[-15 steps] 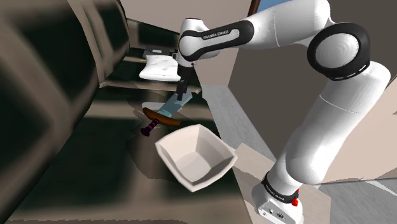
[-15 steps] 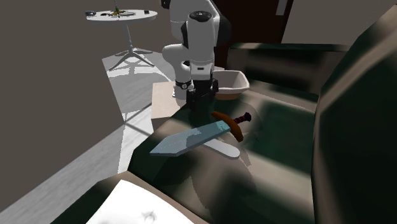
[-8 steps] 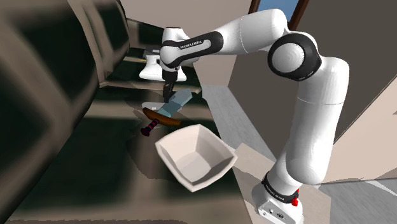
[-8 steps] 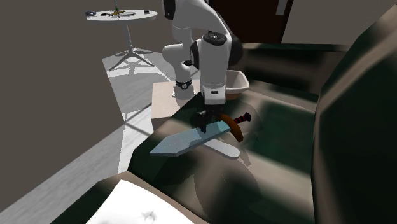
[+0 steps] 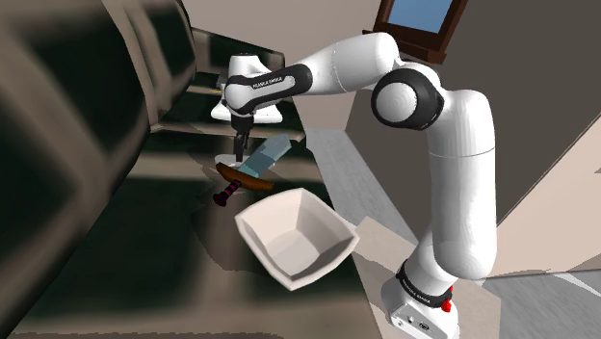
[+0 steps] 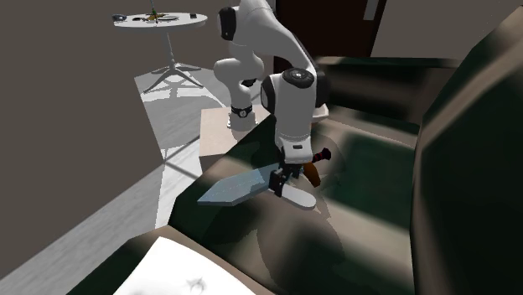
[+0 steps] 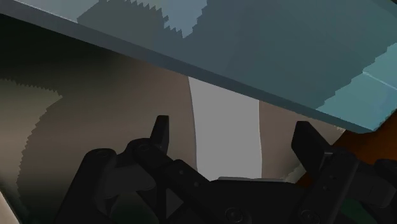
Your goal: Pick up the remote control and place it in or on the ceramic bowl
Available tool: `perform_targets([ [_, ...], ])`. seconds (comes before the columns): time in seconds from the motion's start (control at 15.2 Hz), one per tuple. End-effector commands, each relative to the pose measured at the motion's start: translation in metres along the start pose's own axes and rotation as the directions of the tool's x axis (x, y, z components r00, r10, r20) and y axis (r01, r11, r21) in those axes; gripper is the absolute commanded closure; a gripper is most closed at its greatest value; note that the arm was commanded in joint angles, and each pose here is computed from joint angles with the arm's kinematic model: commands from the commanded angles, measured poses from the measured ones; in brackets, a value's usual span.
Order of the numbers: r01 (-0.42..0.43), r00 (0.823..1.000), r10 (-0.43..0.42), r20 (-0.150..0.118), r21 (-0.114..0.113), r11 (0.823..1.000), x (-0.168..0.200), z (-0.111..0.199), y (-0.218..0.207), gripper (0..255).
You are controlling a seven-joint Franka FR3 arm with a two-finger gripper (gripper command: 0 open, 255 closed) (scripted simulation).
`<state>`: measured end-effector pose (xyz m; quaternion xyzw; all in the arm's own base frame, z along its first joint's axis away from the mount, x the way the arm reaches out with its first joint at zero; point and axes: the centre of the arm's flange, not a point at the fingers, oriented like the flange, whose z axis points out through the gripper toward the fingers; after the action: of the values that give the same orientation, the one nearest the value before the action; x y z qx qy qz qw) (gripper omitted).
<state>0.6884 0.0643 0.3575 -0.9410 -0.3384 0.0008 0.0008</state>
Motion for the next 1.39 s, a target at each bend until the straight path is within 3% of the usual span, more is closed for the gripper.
perform_targets([
  [0.0,0.001,1.000,-0.001,0.000,0.000,1.000,-0.001,0.010,0.001,0],
  [0.13,0.001,1.000,-0.001,0.000,0.000,1.000,-0.001,0.024,0.001,0],
  [0.66,0.001,1.000,-0.001,0.000,0.000,1.000,-0.001,0.024,0.001,0],
  [0.73,0.001,1.000,-0.001,0.000,0.000,1.000,-0.001,0.024,0.001,255],
  [1.32,0.001,1.000,-0.001,0.000,0.000,1.000,-0.001,0.024,0.001,255],
])
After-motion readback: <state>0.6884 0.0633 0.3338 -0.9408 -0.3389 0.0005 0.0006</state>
